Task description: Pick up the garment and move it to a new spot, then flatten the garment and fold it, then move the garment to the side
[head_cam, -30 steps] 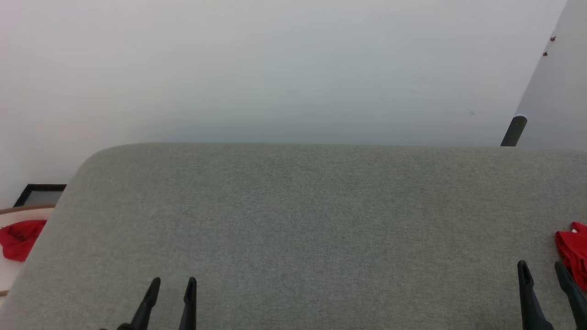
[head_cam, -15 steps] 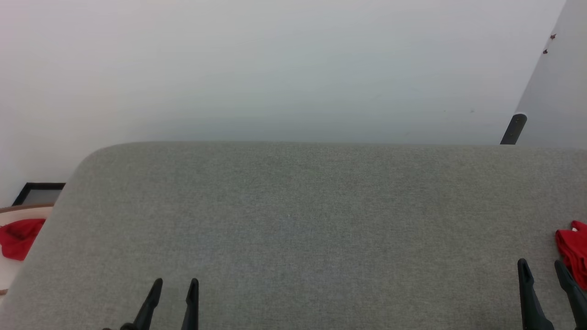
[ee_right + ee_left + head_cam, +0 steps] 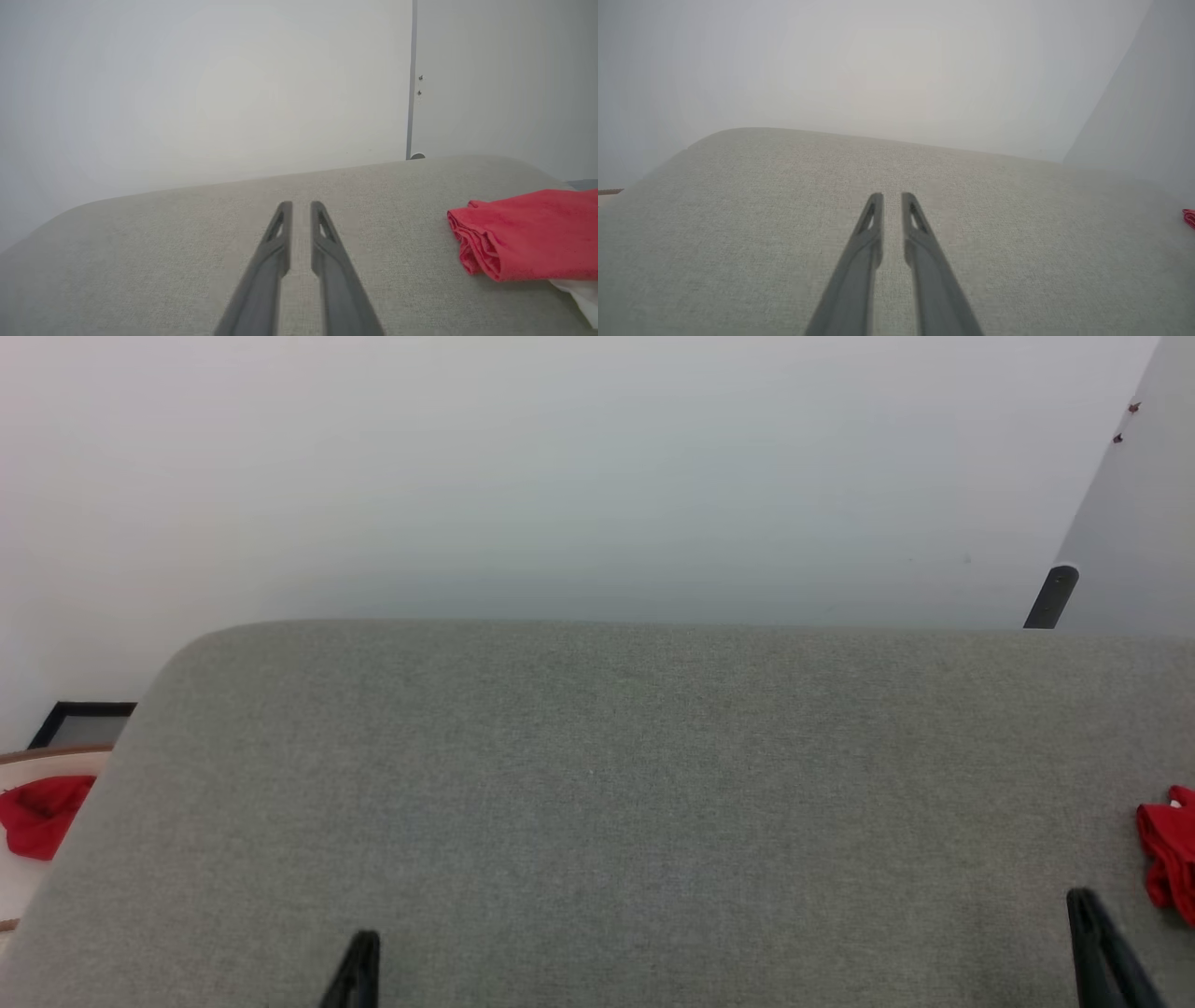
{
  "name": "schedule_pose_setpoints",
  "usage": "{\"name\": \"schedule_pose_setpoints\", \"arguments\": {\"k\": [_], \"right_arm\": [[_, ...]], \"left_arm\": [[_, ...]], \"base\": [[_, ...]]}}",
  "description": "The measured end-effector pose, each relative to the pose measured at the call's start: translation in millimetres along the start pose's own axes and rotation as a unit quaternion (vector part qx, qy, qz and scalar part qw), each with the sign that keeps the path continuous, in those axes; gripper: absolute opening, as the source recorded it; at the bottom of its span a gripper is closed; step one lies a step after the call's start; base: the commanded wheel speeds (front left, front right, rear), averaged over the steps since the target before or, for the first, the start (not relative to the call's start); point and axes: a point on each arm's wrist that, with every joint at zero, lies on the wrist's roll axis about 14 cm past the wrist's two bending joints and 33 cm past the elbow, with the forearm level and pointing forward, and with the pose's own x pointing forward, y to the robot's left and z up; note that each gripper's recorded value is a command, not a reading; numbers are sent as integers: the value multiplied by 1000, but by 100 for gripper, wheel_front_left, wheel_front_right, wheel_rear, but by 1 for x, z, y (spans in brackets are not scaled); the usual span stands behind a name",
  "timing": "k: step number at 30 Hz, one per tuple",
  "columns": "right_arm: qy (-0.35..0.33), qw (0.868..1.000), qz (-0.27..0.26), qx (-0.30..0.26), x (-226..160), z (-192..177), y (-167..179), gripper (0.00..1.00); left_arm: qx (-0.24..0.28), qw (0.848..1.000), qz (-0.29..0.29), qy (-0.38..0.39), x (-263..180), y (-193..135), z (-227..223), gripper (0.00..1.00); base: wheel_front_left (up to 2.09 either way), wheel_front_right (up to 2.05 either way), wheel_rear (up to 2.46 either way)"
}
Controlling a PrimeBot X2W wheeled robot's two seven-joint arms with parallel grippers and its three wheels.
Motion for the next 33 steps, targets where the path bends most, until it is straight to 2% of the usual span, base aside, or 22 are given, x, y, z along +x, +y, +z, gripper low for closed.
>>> {"name": "schedule_pose_setpoints", "arguments": {"k": [3,16,33], "right_arm": [[15,1000,-5,12,-2,-10,-1,0],[27,992,-24,123,6,-19,-4,0],[32,968,-37,247,19,-24,-4,0]], "left_arm": [[-12,1000,5,16,-2,0,-10,0],[-124,991,38,30,6,12,-15,0],[-250,966,61,29,21,20,-13,0]], "base": [[0,0,0],[0,0,0],[0,0,0]]}}
